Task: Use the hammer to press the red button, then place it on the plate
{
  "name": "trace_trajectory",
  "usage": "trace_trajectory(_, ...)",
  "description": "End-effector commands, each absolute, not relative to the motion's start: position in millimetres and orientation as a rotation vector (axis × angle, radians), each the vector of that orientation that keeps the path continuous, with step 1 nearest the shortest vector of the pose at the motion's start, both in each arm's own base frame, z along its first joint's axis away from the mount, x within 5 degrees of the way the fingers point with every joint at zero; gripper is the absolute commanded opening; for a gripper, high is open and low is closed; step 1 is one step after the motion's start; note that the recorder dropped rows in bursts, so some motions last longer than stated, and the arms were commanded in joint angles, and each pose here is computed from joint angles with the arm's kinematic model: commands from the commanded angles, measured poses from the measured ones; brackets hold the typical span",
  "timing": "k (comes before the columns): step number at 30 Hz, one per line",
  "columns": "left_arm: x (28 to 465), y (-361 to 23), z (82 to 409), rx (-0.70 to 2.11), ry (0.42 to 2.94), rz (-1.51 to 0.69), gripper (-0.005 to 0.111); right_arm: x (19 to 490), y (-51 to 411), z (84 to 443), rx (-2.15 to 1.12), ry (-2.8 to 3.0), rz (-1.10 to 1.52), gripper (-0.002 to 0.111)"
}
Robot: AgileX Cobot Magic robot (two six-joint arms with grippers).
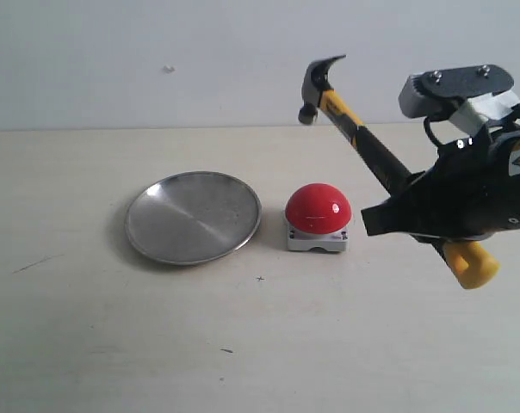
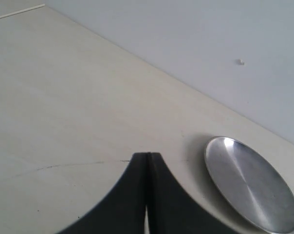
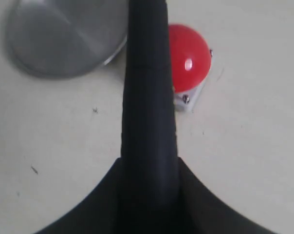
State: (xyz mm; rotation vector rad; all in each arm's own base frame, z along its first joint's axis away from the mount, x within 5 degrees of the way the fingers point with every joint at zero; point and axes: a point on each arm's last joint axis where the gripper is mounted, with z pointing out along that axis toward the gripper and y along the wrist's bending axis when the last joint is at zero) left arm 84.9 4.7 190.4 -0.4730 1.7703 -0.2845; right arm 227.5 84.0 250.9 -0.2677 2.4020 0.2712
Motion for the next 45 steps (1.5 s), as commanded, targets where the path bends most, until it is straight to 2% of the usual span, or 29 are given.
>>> trace_trajectory(1, 84.4, 4.4, 189.8, -0.471, 1.768, -0.287, 0.000, 230.8, 85.4, 250.6, -0.321, 2.351, 0.257, 0.000)
trace_trajectory(10, 84.4, 4.4, 189.8, -0.471, 1.768, -0.287, 0.000, 226.0, 84.4, 250.0, -0.404, 2.478, 0.218, 0.000)
trace_trajectory(18, 84.4, 4.4, 189.8, -0.471, 1.768, -0.287, 0.000, 234.2, 85.1, 291.1, -0.384, 2.516, 0.188, 0.000)
trace_trajectory(32, 84.4, 4.4, 189.8, -0.471, 1.768, -0.287, 0.000, 240.3, 87.0, 262.9, -0.370, 2.582, 0.178, 0.000)
trace_trajectory(39, 84.4, 4.4, 189.8, -0.471, 1.768, -0.287, 0.000, 249.1, 88.1, 266.4, -0.340, 2.486, 0.175, 0.000)
trace_trajectory(45, 84.4, 4.4, 189.8, -0.471, 1.768, -0.287, 0.000, 252.2, 82.5, 286.5, -0.301, 2.366, 0.146, 0.000)
